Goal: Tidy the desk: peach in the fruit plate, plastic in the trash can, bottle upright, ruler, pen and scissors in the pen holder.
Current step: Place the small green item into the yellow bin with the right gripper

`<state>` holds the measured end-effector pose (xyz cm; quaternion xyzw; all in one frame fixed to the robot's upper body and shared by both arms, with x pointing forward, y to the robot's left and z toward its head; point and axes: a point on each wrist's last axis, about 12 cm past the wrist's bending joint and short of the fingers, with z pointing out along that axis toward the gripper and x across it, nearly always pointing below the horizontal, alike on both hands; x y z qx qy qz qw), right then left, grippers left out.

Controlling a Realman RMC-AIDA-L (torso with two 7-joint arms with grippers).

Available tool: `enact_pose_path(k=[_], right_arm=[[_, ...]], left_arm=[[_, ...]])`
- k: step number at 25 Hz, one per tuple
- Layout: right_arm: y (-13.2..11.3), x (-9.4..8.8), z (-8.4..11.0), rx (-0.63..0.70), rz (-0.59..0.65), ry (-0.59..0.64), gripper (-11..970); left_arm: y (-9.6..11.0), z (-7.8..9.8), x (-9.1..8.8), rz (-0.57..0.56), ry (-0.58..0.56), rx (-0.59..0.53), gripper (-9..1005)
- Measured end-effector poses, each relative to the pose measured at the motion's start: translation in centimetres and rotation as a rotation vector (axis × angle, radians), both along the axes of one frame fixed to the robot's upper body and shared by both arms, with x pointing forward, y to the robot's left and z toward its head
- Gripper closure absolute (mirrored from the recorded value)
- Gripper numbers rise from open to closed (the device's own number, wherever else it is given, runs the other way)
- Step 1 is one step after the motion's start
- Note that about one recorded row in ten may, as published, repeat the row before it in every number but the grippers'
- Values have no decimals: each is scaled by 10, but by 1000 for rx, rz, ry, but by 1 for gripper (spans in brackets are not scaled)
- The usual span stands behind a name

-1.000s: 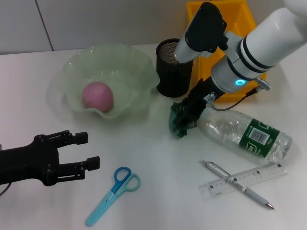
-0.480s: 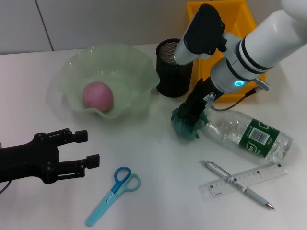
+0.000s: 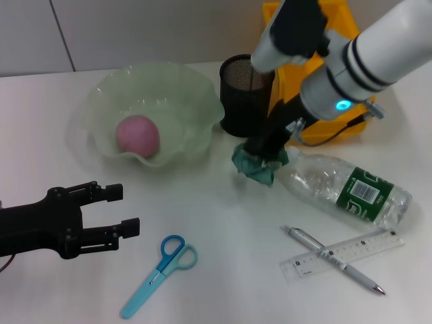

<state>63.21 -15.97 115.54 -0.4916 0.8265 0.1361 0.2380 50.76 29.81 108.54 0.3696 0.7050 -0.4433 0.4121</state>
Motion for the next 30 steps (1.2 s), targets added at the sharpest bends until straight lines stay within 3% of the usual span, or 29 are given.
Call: enact_pose_path(k=[8,13,21,30], right_arm=[[-34,5,51,289,-82,-60,942],[-72,16,71,405,-254,-225,943],[-97,29,74,386,-409,-362,946],[-111,42,45,281,-530,-387,948]], left_arm=[[0,0,0,-4,1,0,185],[1,0,-1,-5,2,1,186],[1,1,0,-3,11,2,188],[2,1,1,2,10,3,190]])
